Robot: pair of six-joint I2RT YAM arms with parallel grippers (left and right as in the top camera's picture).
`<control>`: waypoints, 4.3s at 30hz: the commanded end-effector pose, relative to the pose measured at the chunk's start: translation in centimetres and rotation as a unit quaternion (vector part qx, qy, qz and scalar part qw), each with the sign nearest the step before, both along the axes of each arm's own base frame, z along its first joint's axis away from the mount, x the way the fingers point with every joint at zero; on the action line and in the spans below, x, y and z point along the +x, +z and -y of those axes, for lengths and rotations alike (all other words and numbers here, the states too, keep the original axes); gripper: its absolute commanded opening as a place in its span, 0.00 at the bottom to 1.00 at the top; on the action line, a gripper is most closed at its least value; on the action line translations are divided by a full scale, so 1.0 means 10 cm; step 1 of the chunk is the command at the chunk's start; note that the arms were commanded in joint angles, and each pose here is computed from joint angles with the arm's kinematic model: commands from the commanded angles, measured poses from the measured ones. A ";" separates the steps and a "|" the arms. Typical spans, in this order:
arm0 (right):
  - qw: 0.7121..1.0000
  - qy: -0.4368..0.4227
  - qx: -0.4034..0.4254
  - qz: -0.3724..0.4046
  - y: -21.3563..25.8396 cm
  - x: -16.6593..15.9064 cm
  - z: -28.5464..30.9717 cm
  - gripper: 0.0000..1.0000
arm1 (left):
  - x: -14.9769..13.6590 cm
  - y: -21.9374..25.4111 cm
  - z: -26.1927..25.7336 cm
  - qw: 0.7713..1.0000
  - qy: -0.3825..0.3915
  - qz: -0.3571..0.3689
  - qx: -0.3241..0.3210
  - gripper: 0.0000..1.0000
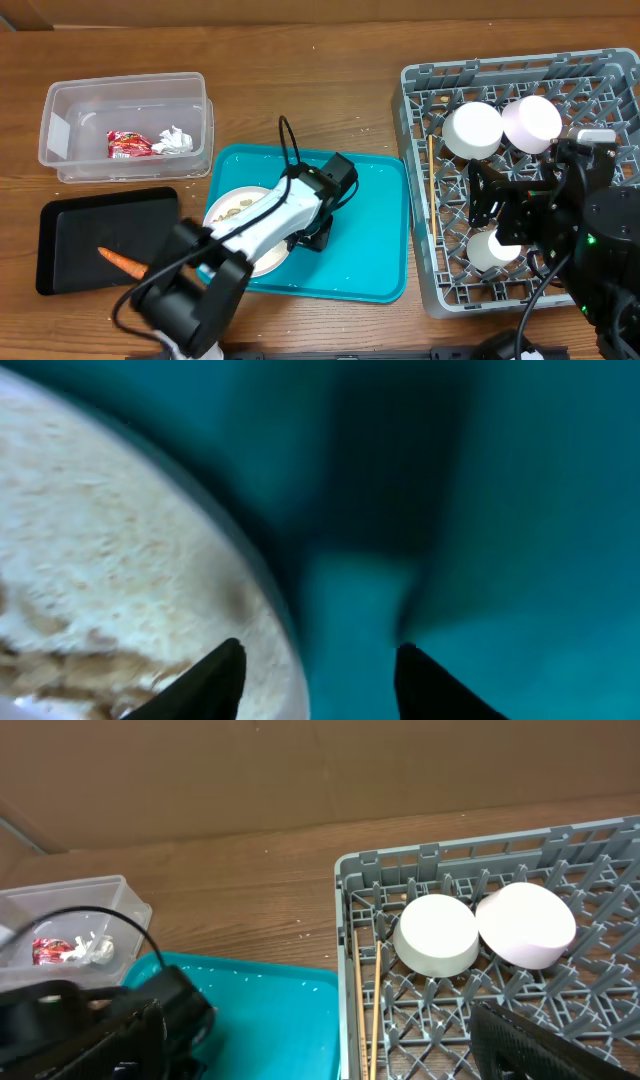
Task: Sort waste into correct bins and load items into the dishwasher
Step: 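Grasp the white plate with the left gripper and carry it left, then tip the plate over the black tray to dump the food scraps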
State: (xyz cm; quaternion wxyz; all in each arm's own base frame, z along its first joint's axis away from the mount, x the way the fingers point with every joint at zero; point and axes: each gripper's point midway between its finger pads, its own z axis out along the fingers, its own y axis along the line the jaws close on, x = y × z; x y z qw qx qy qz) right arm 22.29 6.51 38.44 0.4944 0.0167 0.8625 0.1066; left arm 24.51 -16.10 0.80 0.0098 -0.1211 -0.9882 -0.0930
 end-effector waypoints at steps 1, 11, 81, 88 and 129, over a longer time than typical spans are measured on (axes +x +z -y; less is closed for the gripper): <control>1.000 -0.001 0.006 0.007 0.05 -0.01 0.00 1.00 | -0.07 -0.15 0.00 1.000 -0.015 -0.025 0.011 0.42; 1.000 -0.001 0.006 0.007 0.05 -0.01 0.00 1.00 | -0.08 -0.18 -0.01 0.999 0.002 -0.028 0.016 0.04; 1.000 -0.001 0.006 0.007 0.05 -0.01 0.00 1.00 | 0.57 1.82 -2.52 0.804 0.394 0.362 -0.260 0.04; 1.000 -0.001 0.006 0.007 0.05 -0.01 0.00 1.00 | 0.55 1.99 -2.47 0.784 0.378 0.374 -0.319 0.04; 1.000 -0.001 0.006 0.007 0.05 -0.01 0.00 1.00 | 0.21 2.25 -2.33 0.763 0.231 0.411 -0.442 0.04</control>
